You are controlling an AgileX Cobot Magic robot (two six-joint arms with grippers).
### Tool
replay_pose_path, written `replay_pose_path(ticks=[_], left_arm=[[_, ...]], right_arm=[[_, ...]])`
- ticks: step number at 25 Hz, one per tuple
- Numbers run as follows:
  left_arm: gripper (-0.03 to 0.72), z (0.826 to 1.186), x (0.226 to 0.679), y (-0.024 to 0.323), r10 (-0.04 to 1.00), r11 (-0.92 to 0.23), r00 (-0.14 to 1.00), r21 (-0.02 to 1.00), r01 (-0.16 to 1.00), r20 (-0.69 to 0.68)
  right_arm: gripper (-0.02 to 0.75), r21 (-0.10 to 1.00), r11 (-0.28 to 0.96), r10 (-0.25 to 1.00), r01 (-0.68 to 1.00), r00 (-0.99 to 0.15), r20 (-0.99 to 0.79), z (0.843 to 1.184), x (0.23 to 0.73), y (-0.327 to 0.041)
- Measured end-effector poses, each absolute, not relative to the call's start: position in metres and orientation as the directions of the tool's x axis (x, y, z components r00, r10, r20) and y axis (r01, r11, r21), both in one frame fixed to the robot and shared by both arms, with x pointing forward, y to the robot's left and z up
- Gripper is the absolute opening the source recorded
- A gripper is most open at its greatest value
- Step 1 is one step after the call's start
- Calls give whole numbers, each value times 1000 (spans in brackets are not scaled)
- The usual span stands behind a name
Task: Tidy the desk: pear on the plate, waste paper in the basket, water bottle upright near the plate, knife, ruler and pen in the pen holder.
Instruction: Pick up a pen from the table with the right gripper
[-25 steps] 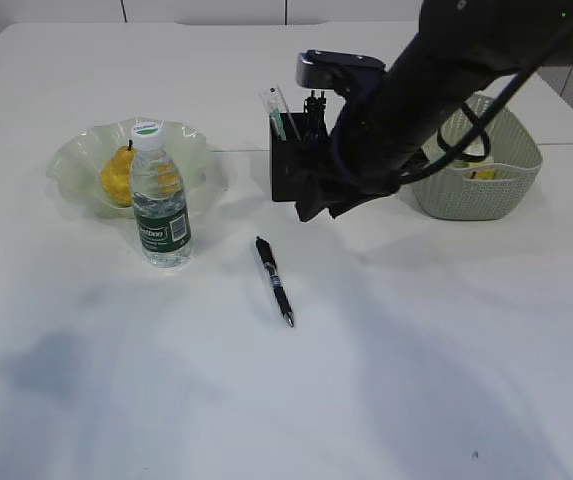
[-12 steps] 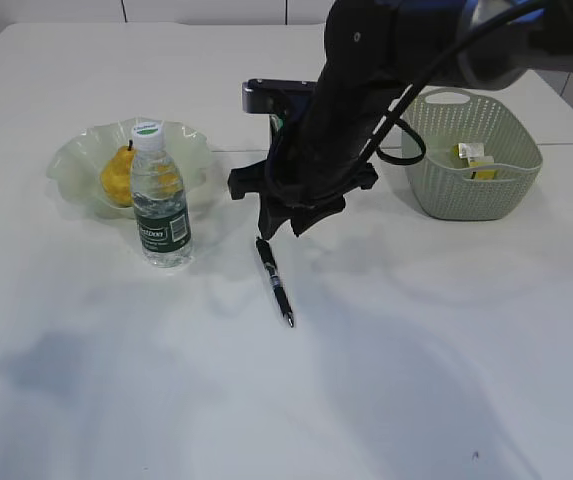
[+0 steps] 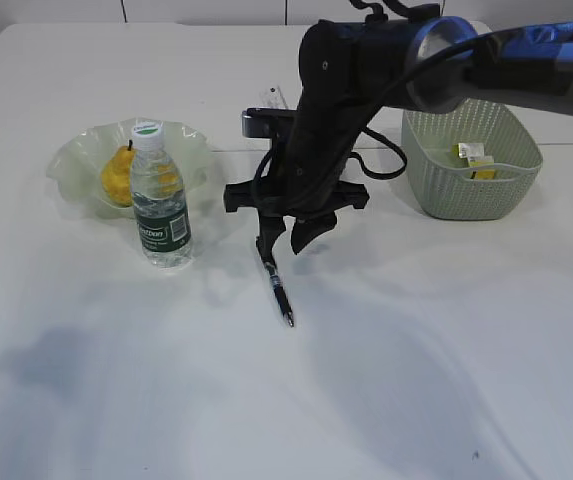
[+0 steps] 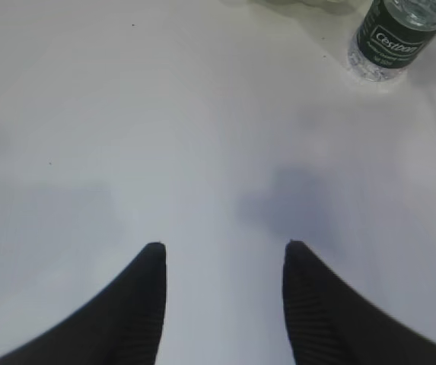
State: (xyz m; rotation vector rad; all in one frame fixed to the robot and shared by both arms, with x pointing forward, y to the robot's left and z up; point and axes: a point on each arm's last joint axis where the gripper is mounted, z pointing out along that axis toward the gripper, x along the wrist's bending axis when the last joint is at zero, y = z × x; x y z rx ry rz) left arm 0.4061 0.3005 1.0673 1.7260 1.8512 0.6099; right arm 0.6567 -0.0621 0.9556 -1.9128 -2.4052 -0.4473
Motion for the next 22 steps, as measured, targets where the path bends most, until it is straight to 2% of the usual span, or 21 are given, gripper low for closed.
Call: replay_pose_path(ticks=[22], left_arm=[[348, 1068, 406, 300, 996, 81, -42, 652, 754, -76]], right_arm=[[305, 140, 161, 968, 977, -184, 172, 921, 676, -48]])
